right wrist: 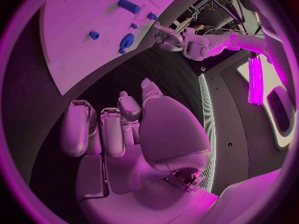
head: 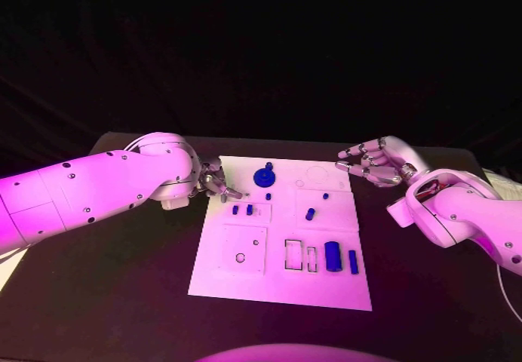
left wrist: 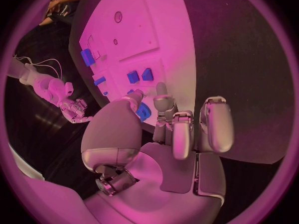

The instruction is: Assemble the parts on the task board

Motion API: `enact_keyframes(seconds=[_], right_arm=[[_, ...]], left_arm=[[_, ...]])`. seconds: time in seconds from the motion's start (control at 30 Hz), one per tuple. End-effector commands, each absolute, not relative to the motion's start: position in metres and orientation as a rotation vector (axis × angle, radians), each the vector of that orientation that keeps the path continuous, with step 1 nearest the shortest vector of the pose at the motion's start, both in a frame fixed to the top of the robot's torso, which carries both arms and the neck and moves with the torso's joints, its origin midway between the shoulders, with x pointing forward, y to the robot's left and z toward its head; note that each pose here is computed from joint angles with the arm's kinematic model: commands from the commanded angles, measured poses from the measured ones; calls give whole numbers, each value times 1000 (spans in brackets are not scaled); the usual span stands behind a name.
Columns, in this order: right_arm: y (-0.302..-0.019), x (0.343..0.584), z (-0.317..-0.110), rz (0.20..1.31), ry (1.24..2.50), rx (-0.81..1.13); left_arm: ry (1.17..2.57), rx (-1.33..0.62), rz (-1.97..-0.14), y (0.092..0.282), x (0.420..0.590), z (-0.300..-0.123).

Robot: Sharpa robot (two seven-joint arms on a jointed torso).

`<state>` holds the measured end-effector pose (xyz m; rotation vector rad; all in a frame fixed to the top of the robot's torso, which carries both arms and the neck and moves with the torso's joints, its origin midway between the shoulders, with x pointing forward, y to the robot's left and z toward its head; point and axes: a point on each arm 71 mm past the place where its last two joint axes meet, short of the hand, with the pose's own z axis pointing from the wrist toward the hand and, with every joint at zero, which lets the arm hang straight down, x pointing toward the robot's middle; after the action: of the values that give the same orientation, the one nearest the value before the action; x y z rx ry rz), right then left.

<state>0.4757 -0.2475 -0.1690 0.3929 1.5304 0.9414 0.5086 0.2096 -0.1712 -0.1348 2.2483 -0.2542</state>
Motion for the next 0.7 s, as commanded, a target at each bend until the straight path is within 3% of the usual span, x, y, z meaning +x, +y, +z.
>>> enact_keyframes(seconds=[0.03, 0.4, 0.7], right_arm=[[-245, 476, -171, 949, 1542, 386], [-245, 475, -173, 949, 1547, 390], [-245, 475, -172, 949, 1541, 391]], left_arm=[[2221, -291, -379, 209, 509, -168], [2165, -342, -450, 214, 511, -162], [1837, -43, -752, 179, 506, -148]])
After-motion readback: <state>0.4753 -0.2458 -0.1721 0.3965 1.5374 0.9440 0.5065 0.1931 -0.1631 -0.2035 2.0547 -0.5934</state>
